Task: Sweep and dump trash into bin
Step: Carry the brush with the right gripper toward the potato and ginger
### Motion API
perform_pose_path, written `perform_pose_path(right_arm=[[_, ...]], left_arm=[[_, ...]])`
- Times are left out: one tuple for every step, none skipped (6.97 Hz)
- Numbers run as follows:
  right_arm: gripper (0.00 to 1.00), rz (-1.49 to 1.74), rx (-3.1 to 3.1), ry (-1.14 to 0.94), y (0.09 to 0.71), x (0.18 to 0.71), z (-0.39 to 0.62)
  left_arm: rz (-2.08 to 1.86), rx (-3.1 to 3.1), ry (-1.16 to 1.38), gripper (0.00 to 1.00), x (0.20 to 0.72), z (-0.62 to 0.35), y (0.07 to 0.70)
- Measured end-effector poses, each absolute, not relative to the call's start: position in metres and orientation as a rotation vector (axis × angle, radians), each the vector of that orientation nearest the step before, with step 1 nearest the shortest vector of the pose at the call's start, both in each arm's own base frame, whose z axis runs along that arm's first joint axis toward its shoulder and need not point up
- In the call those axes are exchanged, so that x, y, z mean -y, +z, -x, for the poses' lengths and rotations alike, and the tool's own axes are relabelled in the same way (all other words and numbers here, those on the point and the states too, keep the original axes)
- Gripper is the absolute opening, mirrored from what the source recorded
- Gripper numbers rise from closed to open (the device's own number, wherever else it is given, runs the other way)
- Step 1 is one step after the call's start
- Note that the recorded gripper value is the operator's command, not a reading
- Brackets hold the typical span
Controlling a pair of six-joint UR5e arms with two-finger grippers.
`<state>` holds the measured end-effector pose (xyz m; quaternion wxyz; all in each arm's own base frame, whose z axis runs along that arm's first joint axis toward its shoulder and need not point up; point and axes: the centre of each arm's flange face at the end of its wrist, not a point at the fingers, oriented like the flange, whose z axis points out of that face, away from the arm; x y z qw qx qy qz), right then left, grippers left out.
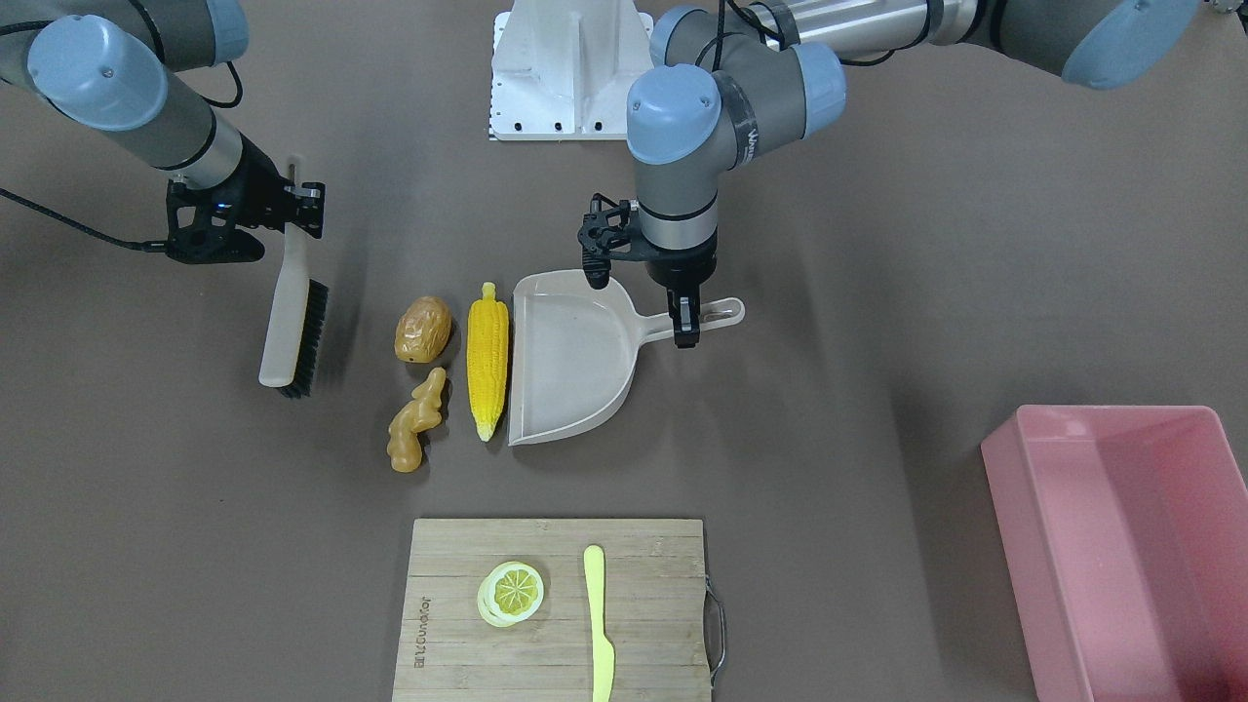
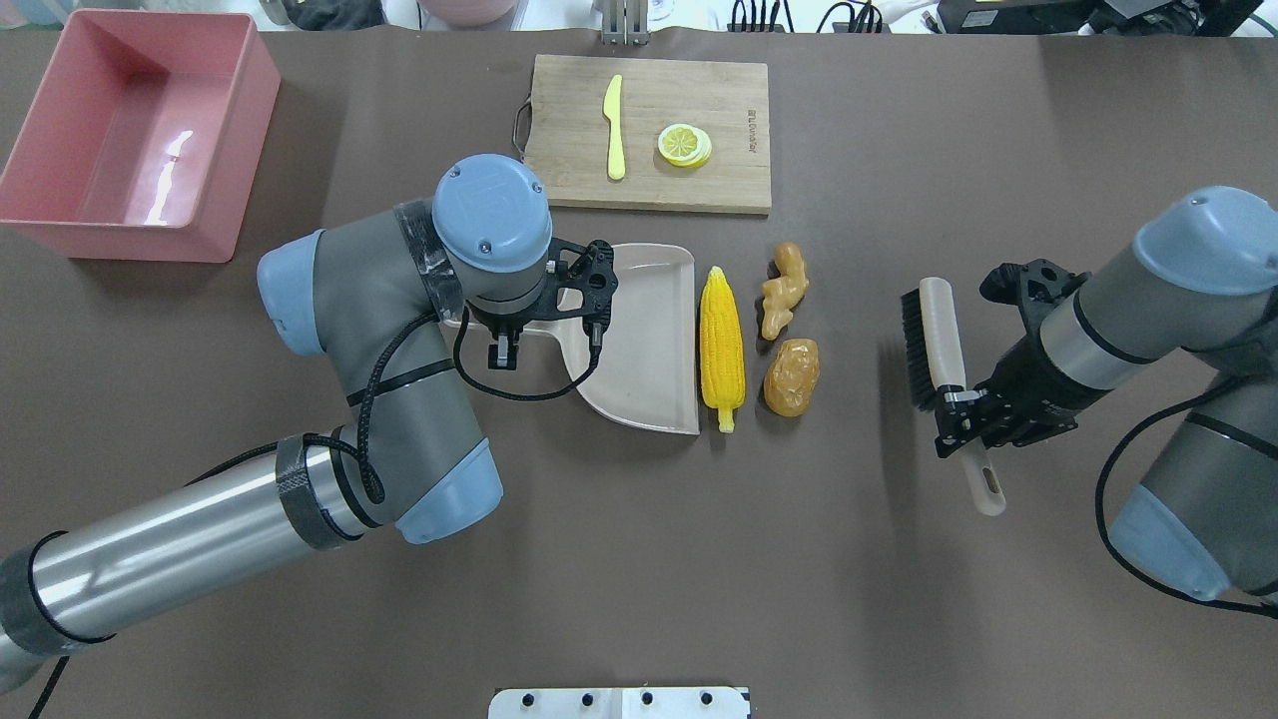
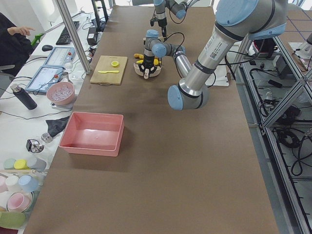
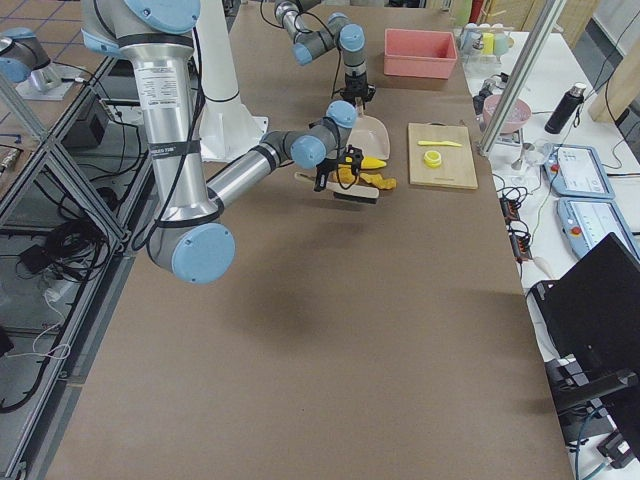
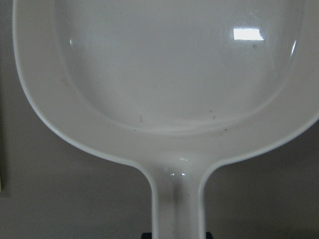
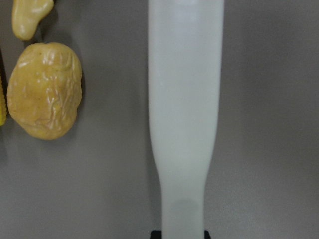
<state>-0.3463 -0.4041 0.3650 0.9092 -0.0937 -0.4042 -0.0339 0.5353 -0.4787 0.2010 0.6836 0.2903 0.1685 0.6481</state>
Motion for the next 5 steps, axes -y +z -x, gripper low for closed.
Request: perform_pose_path(right_arm=[[0.00, 0.191, 0.779, -0.115, 0.355, 0.407, 0.356], [0.00, 0.196, 0.747, -0.151, 0.355, 0.405, 0.365], [0.00, 0.208, 0.726, -0.181, 0.361, 0.401, 0.376], [0.00, 0.222, 0.709, -0.199, 0.369, 0.399, 0.385], [0.00, 0.228, 0.701, -0.209, 0.374, 0.397, 0.391]], left_arm=[[-0.652, -0.379, 1.452, 0.00, 0.478, -0.534, 0.201], [-0.654, -0.379, 1.452, 0.00, 0.477, -0.533, 0.201], [-0.656, -0.380, 1.452, 0.00, 0.477, -0.533, 0.200], [-0.656, -0.380, 1.453, 0.00, 0.477, -0.533, 0.200], [-0.656, -0.379, 1.453, 0.00, 0.477, -0.533, 0.200]])
